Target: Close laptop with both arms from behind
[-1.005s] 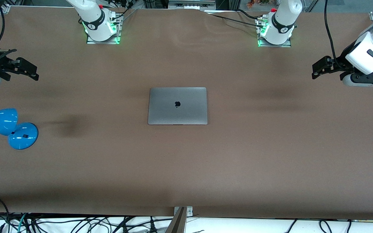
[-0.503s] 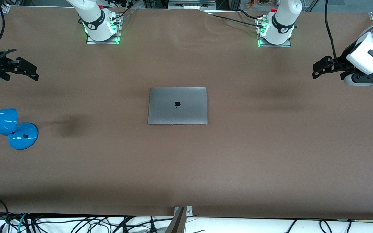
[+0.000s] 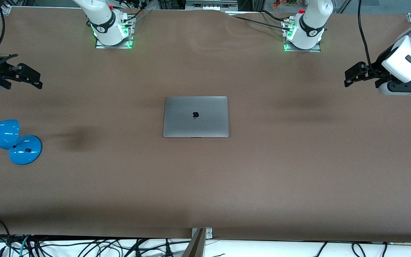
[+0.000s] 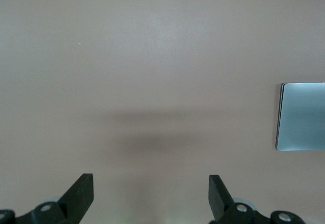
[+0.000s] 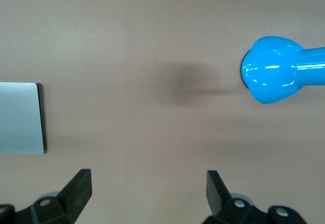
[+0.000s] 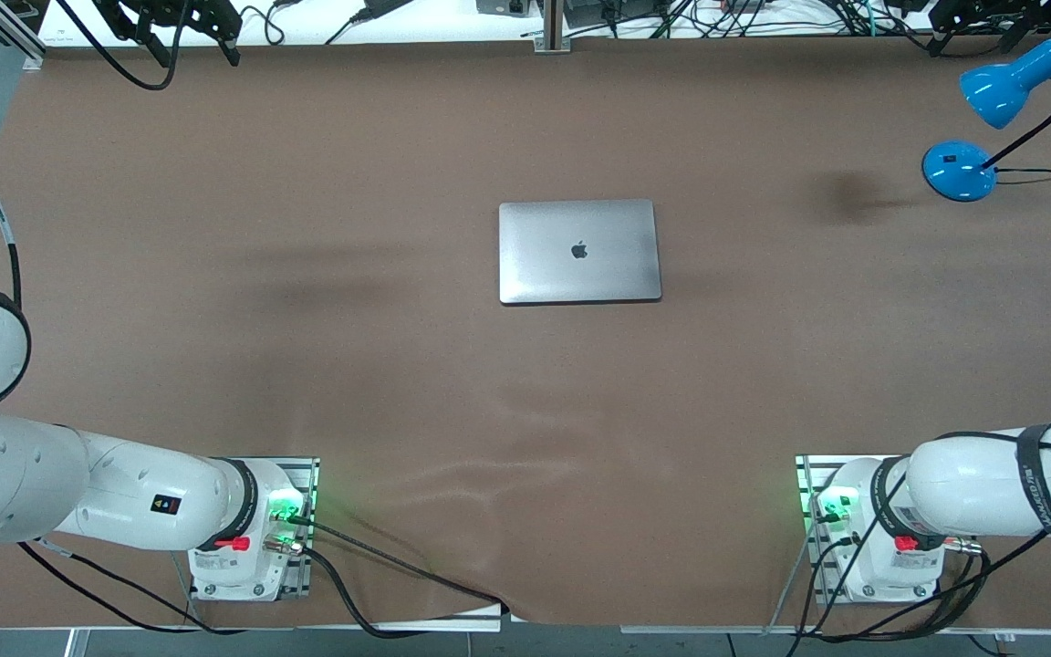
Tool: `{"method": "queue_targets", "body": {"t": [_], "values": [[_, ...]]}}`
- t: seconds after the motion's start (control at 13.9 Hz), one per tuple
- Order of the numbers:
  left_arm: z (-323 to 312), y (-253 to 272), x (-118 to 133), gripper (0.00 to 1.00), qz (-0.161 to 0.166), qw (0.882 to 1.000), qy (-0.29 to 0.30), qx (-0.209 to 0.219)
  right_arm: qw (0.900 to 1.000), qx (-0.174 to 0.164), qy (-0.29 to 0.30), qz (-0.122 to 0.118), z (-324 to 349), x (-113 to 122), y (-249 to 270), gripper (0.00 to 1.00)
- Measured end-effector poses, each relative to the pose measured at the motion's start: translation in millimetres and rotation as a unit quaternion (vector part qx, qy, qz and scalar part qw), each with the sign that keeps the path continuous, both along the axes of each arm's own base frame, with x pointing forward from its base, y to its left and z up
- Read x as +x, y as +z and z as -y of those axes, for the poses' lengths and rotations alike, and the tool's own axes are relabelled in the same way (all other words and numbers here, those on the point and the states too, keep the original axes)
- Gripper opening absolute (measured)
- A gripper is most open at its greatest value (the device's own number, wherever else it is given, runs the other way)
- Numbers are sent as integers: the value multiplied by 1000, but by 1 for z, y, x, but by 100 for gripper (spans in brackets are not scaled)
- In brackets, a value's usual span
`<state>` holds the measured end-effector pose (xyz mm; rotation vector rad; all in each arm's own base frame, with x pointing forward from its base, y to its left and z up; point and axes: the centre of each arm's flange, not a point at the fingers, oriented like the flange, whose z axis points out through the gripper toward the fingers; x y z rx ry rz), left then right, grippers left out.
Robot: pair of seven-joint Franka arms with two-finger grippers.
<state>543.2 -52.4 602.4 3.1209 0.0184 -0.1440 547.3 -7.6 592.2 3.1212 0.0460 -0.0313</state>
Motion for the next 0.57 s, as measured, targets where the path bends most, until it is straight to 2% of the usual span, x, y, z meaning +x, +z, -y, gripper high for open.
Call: {"method": "queue_targets", "body": {"t": [0.57], "values": [[2, -5, 1, 100, -5, 1000, -2, 1, 1000, 0, 0, 0, 0, 0, 0, 100]]}}
